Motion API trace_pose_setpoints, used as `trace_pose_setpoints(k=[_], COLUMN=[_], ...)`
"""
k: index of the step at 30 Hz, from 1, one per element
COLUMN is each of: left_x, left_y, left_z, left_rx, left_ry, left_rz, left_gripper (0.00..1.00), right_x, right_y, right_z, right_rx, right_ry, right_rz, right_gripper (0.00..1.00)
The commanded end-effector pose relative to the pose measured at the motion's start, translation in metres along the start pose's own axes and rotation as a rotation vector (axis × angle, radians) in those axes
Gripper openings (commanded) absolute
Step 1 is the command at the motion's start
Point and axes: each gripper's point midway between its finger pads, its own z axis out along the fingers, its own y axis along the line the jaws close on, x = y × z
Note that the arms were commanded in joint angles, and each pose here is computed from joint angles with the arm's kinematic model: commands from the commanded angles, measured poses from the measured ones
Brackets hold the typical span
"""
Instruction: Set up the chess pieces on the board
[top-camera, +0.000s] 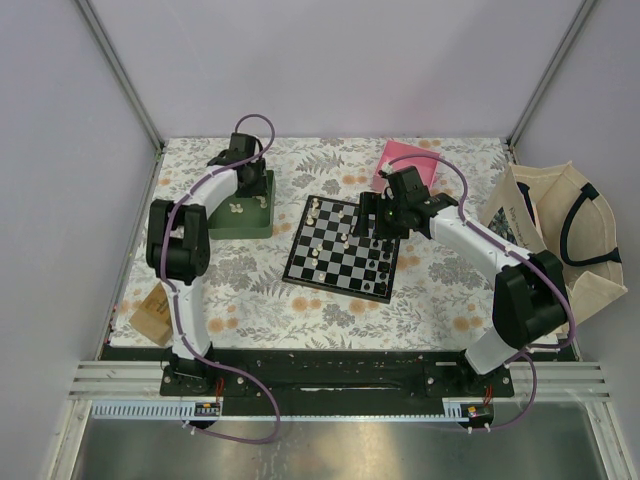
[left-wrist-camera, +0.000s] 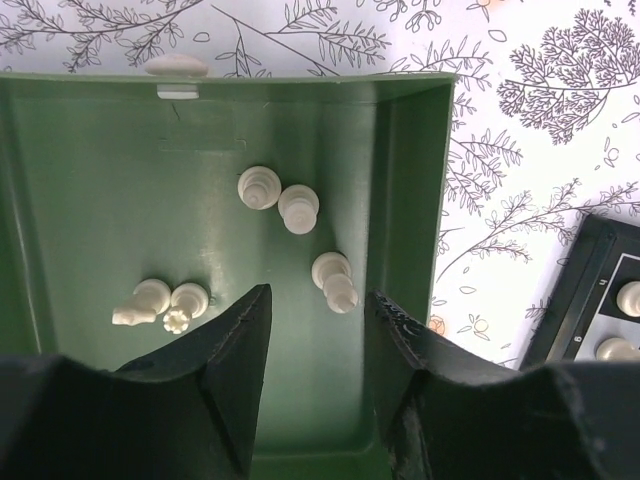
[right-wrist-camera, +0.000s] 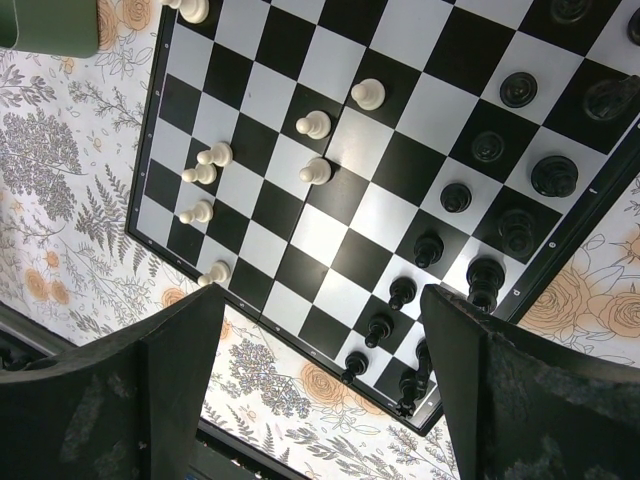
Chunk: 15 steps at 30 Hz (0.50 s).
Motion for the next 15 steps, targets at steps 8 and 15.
trace_pose_setpoints(k=[8, 15], left_x=[-0.01, -0.008], left_y=[-0.008, -0.008], left_z=[0.011, 0.014], left_rx=[0.032, 0.028], left_ry=[-0.008, 0.0], left_rz=[-0.05, -0.053], left_gripper=[0.44, 0.39], right_x=[-0.013, -0.013], right_y=[0.006, 0.005], right_z=[0.0, 0.0], right_rx=[-0.023, -0.021], right_ry=[-0.031, -0.032], right_rz=[-0.003, -0.003], right_gripper=[0.89, 0.89])
